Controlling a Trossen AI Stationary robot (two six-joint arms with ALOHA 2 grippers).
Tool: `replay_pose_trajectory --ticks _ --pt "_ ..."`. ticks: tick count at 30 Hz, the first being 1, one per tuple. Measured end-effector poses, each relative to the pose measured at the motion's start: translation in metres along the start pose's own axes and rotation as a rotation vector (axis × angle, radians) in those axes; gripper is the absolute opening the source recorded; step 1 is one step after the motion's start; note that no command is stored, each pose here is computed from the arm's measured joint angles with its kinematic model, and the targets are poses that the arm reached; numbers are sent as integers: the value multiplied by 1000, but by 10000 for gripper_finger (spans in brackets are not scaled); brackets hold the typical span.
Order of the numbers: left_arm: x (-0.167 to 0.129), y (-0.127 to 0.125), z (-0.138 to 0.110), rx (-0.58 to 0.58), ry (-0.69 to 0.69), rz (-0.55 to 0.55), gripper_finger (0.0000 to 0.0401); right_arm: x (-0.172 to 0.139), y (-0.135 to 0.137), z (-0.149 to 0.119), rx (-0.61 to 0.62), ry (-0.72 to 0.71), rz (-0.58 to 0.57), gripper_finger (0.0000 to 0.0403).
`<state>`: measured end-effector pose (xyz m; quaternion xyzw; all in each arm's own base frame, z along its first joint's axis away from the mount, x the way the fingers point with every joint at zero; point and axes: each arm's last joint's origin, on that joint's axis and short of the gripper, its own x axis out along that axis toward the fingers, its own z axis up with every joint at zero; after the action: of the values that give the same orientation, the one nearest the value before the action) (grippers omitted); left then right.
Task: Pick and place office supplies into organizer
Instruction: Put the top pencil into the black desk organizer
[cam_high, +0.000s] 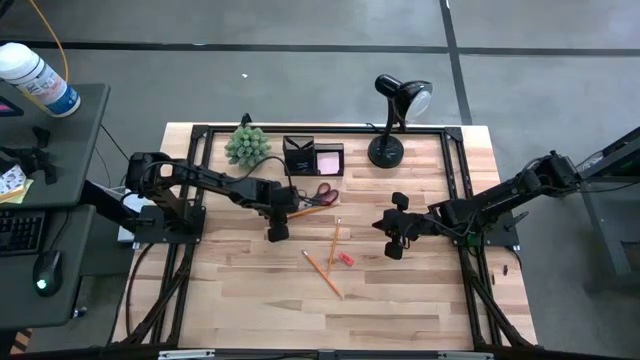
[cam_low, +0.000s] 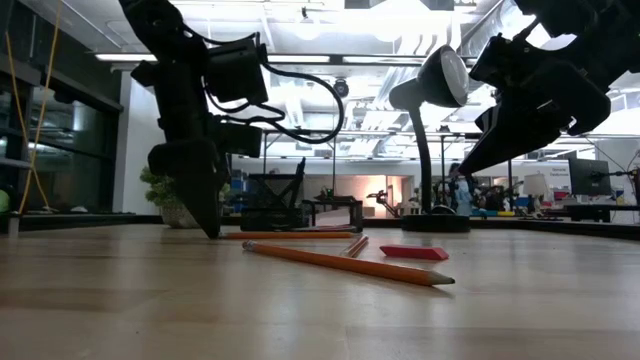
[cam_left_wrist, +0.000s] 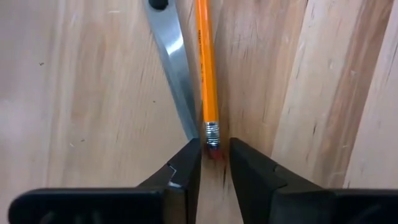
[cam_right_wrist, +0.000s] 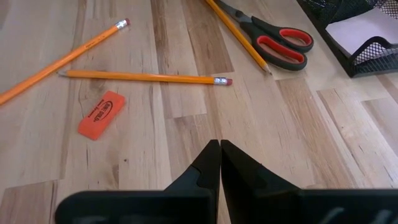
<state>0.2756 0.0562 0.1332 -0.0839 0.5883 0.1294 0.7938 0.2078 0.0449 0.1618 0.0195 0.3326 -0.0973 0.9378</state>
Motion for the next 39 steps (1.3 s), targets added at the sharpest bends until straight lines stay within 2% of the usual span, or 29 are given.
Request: replay_pose_trajectory --ticks 4,12,21,28,39 --pt "4 0 0 6 11 -1 58 0 0 0 0 -1 -4 7" --pt "6 -1 0 5 17 -8 5 0 0 0 0 -1 -6 7" --pt "5 -1 2 9 17 -31 4 0 0 0 0 -2 -7 7" --pt "-6 -3 19 75 -38 -55 2 0 0 0 -1 -1 -7 7" --pt "-23 -3 34 166 -39 -38 0 0 -1 0 6 -2 -15 7"
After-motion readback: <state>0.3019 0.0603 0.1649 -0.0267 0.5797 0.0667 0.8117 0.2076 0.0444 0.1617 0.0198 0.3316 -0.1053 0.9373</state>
